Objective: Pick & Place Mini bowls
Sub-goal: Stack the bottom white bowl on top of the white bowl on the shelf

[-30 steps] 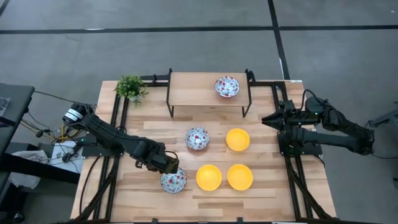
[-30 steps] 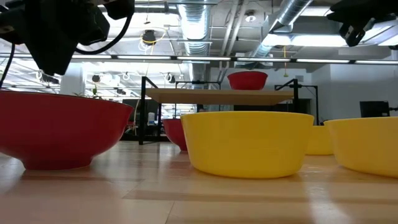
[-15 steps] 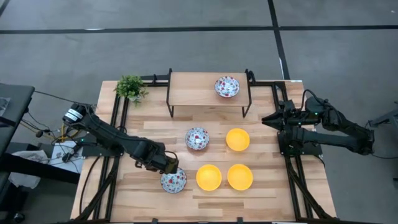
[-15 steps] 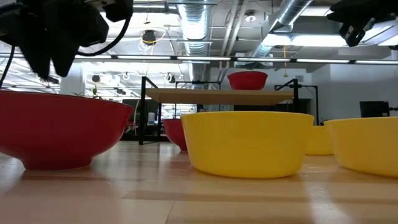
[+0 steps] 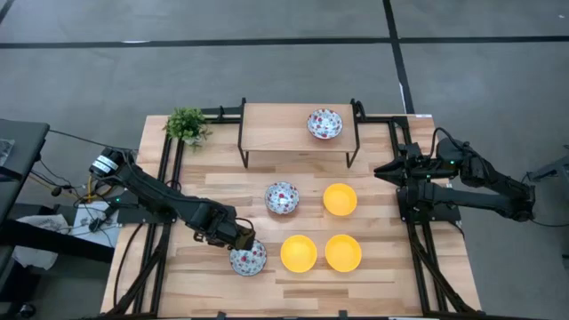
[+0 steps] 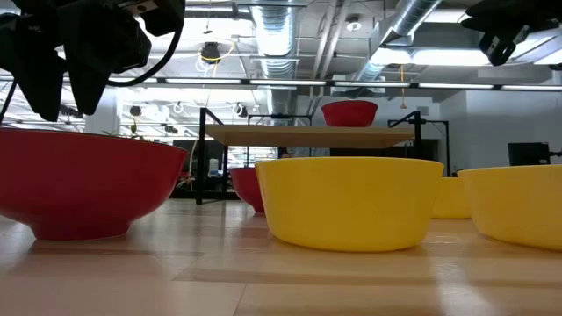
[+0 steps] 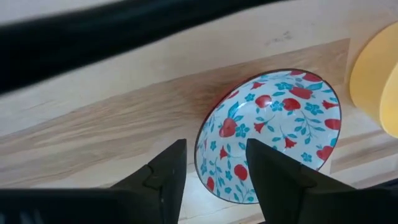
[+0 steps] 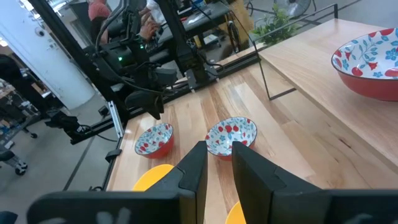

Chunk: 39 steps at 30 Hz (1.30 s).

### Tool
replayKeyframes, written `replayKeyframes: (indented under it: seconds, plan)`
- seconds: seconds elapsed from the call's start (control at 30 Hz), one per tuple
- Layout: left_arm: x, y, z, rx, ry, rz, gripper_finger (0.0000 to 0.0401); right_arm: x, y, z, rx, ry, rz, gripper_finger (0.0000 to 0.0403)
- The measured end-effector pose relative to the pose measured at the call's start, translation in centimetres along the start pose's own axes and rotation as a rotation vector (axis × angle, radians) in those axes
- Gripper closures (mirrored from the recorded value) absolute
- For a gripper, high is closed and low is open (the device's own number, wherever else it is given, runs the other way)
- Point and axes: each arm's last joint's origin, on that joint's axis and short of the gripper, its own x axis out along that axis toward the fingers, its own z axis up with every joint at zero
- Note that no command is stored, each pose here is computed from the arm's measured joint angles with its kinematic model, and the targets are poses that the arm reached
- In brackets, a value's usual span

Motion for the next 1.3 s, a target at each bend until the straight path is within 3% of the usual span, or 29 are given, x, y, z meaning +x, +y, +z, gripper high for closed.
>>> replayKeyframes:
  seconds: [0.63,0.93,1.1,1.3]
  plan:
    - [4.2,-0.5,-0.3,0.046,0.043,0.129,0.0247,0.0,0.0,0.0,0.000,0.000,0.001,0.0339]
    - [4.8,-0.6,-0.4,0.057,0.041,0.140,0.0249,0.0,0.0,0.0,0.001,0.000,0.001,0.0339]
    - [4.8,-0.6,-0.3,0.057,0.041,0.140,0.0277,0.0,0.0,0.0,0.008,0.000,0.001,0.0339]
    - [4.8,-0.6,-0.4,0.050,0.042,0.141,0.0343,0.0,0.0,0.0,0.008,0.000,0.001,0.0339]
